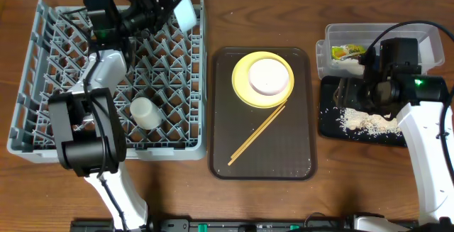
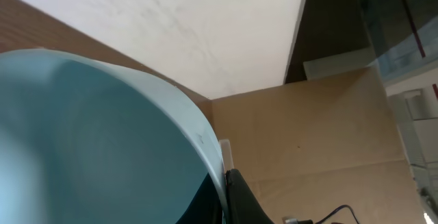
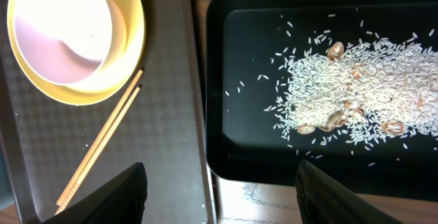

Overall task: Sort waste into correct bins and load items into the dishwasher rack
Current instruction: 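Lift the blue bowl with the left gripper and place it in the rack's back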

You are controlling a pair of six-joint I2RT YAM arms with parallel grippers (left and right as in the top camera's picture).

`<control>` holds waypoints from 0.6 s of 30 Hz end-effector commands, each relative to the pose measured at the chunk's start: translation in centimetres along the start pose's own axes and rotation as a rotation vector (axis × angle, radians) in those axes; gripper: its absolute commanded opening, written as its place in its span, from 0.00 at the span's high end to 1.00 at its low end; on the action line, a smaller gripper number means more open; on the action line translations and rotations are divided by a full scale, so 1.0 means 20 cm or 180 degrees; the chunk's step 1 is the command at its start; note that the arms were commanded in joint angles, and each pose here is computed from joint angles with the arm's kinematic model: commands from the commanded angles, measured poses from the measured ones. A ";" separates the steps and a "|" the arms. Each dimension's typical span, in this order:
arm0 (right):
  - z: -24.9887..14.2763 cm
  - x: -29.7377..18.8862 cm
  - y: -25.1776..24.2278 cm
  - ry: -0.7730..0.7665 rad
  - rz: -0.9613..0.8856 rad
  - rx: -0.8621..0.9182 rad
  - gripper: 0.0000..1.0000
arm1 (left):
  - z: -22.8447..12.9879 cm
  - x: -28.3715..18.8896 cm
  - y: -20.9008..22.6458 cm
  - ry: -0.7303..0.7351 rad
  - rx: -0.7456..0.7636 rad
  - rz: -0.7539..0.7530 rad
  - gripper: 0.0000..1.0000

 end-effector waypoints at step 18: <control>0.01 -0.03 -0.02 -0.0070 -0.0038 0.0017 0.33 | 0.10 -0.19 0.25 -0.0172 0.0046 0.0466 0.94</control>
Point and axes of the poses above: each gripper's point midway between its finger pads, its own x axis out along the fingers, its own y axis along the line the jaws close on, z = x × y, the point moved 7 cm from there along -x, back along the fingers, and after that the axes turned 14 degrees about -x, right-handed, at the moved point
